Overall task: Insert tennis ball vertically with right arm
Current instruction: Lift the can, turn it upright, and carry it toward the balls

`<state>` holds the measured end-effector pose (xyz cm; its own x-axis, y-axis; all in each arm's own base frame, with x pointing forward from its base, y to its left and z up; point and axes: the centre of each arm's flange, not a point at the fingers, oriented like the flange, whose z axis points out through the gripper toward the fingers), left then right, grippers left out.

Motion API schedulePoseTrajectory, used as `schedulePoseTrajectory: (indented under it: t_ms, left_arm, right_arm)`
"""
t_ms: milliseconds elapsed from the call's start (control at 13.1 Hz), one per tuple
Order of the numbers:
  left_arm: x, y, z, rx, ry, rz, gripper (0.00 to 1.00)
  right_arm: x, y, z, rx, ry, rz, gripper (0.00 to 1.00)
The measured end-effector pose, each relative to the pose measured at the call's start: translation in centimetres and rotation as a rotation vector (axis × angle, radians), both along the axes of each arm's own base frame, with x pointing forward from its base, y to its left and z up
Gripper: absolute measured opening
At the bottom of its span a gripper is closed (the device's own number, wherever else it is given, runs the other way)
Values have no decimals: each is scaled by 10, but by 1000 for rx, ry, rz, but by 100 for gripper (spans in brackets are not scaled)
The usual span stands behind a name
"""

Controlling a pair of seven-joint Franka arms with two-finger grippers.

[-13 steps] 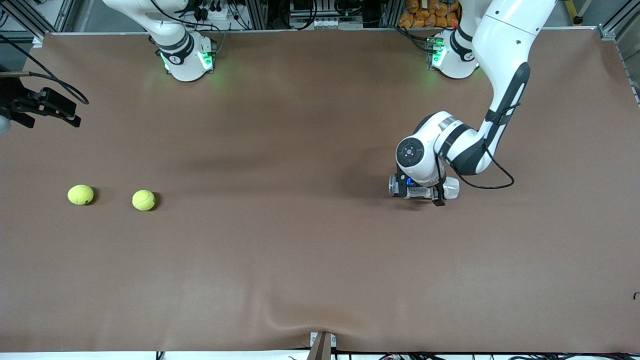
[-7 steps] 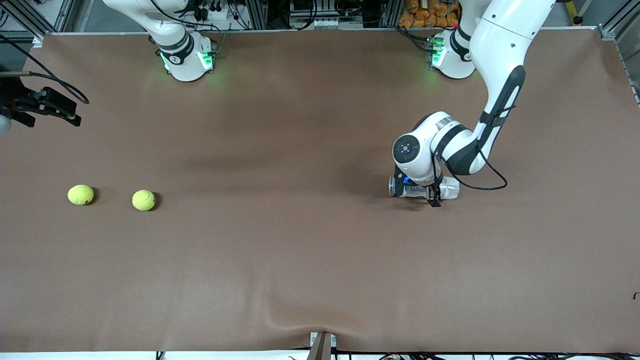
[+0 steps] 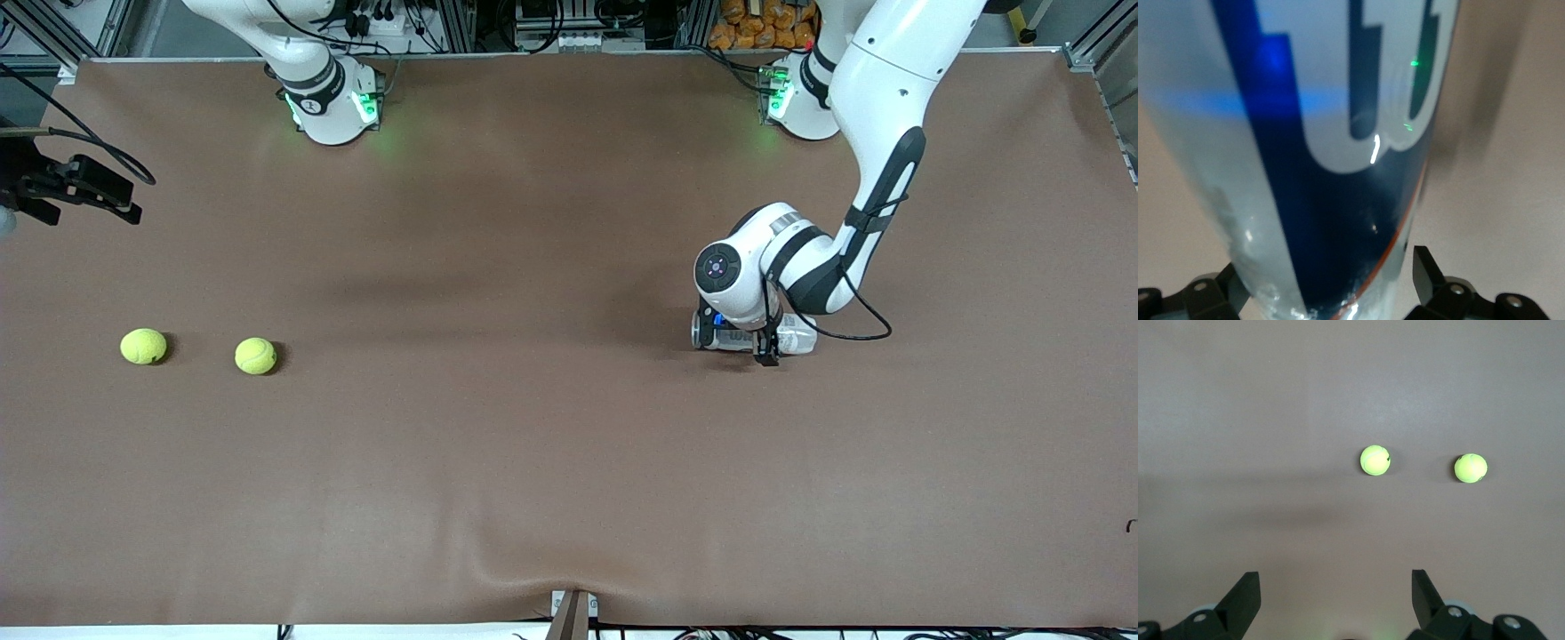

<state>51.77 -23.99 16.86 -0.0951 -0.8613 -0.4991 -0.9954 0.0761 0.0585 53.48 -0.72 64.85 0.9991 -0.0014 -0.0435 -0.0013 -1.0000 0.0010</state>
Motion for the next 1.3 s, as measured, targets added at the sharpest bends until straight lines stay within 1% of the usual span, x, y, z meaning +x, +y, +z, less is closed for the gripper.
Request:
schedulePoseTrajectory:
  t_ms: [152, 229, 305, 381, 457, 610, 762, 839, 1067, 1296]
  left_arm:
    - [0, 1, -2, 2, 1, -2, 98]
    - [1, 2, -1, 7, -2, -8, 93]
    - [2, 3, -1, 11, -5, -12, 83]
    - [2, 4, -1, 12, -6, -13, 83]
    - [2, 4, -1, 13, -7, -13, 79]
    - [3, 4, -1, 12, -8, -13, 79]
    - [4, 4, 1, 11, -11, -13, 71]
    - [5, 4, 1, 11, -12, -12, 69]
    - [7, 3, 2, 7, -21, -5, 70]
    - [17, -15, 18, -37, -84, 23, 70]
  right_arm:
    - [0, 0, 0, 0, 0, 0, 100]
    - [0, 0, 0, 0, 0, 0, 100]
    - [0, 0, 0, 0, 0, 0, 100]
    - [0, 0, 0, 0, 0, 0, 100]
    - [0, 0, 0, 0, 0, 0, 100]
    - [0, 0, 0, 0, 0, 0, 100]
    - [0, 0, 0, 0, 0, 0, 100]
    - [0, 0, 0, 0, 0, 0, 100]
    - [0, 0, 0, 0, 0, 0, 100]
    - [0, 0, 0, 0, 0, 0, 100]
